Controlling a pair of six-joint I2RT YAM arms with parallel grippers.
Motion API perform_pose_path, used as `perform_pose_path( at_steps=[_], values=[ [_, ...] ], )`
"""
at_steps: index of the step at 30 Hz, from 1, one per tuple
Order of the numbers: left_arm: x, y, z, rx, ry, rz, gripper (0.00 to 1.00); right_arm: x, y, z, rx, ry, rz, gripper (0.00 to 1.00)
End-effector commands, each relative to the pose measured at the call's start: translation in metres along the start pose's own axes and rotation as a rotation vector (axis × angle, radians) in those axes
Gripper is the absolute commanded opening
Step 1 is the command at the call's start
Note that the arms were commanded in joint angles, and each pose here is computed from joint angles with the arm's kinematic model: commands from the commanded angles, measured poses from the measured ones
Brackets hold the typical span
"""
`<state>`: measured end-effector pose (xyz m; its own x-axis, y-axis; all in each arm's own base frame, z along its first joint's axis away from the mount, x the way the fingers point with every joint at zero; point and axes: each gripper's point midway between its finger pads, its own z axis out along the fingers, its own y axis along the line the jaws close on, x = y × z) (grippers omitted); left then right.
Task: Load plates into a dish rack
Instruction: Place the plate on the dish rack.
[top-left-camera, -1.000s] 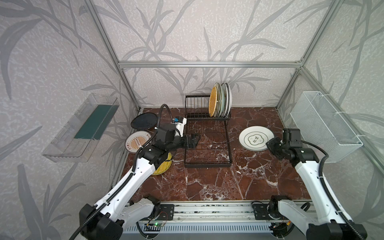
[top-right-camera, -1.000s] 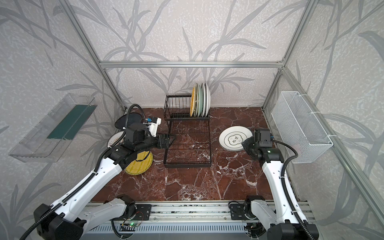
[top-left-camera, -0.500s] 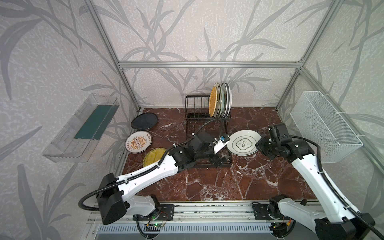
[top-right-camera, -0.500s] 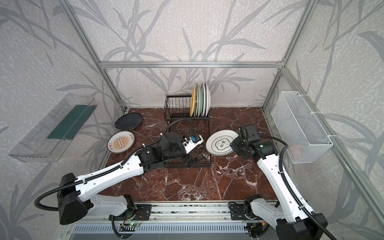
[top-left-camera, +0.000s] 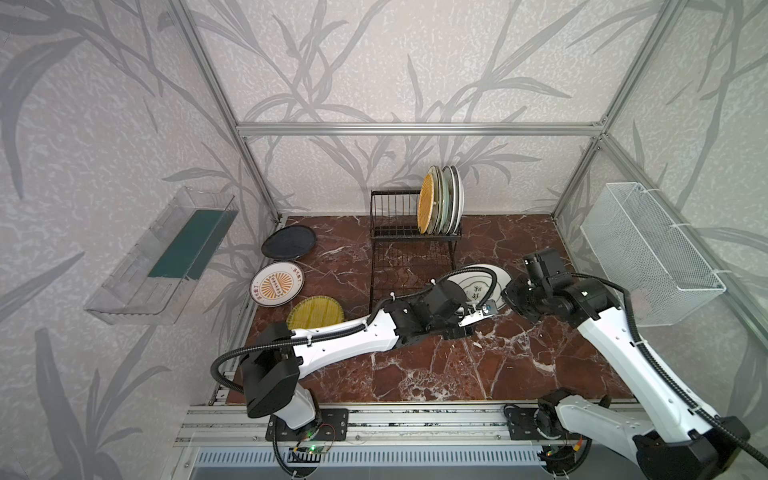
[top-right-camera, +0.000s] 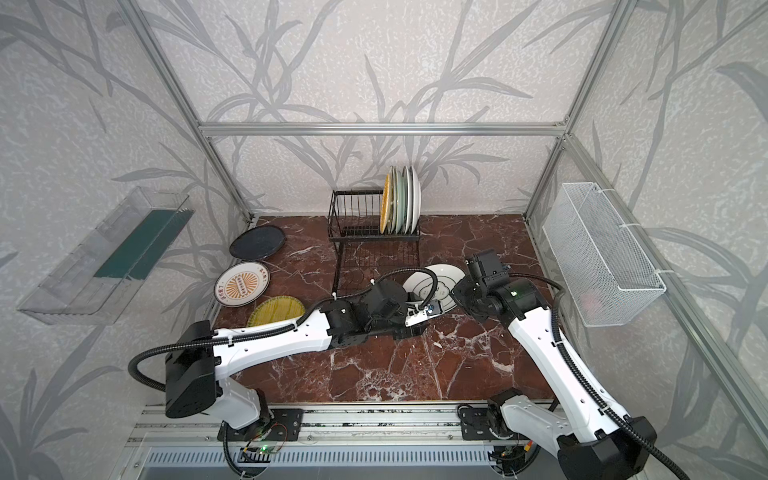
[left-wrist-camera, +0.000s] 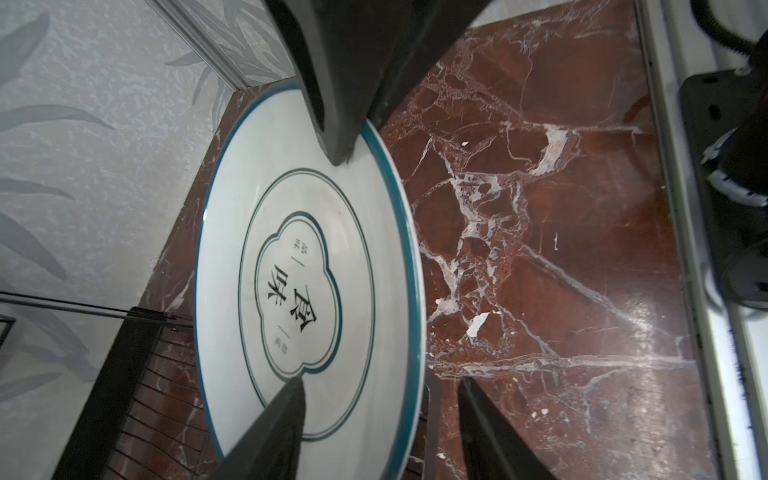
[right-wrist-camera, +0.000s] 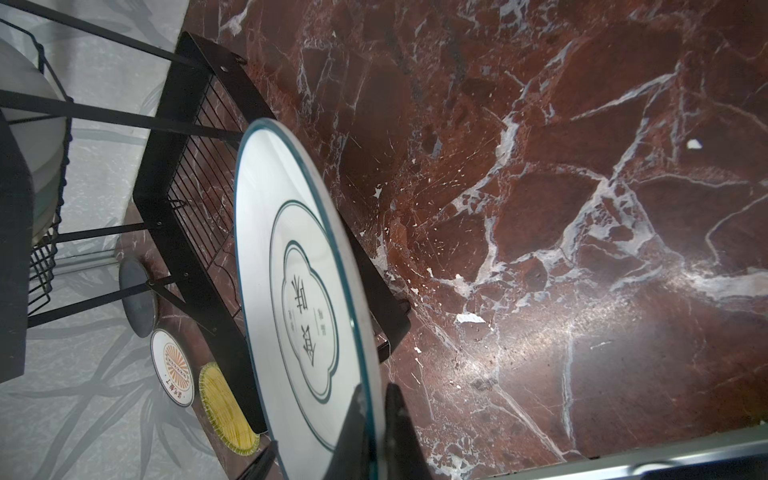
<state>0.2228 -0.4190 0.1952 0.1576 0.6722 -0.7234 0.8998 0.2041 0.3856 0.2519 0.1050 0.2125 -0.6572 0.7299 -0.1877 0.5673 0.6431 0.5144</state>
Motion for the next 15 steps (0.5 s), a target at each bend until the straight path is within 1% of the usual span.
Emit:
perform_pose_path(
  at_steps=[1,6,9,11,13,15],
  values=[
    [-0.022,0.016,-0.002,-0.080,-0.049,0.040,0.48,-0.003,0.017,-0.015,-0.078,-0.017,0.013,0.00],
    [-0.022,0.014,0.003,-0.101,-0.034,0.057,0.35,0.000,0.018,-0.014,-0.084,-0.008,0.015,0.00],
    [-0.023,0.010,0.003,-0.099,-0.034,0.058,0.22,0.000,0.020,-0.014,-0.089,-0.006,0.012,0.00],
    [-0.023,0.008,0.003,-0.101,-0.032,0.052,0.15,0.001,0.024,-0.015,-0.096,-0.005,0.006,0.00],
    [-0.022,0.007,0.003,-0.100,-0.028,0.043,0.12,0.002,0.026,-0.016,-0.098,-0.008,-0.003,0.00],
    [-0.024,0.006,0.002,-0.100,-0.034,0.030,0.06,0.003,0.028,-0.017,-0.101,-0.008,-0.008,0.00]
  ],
)
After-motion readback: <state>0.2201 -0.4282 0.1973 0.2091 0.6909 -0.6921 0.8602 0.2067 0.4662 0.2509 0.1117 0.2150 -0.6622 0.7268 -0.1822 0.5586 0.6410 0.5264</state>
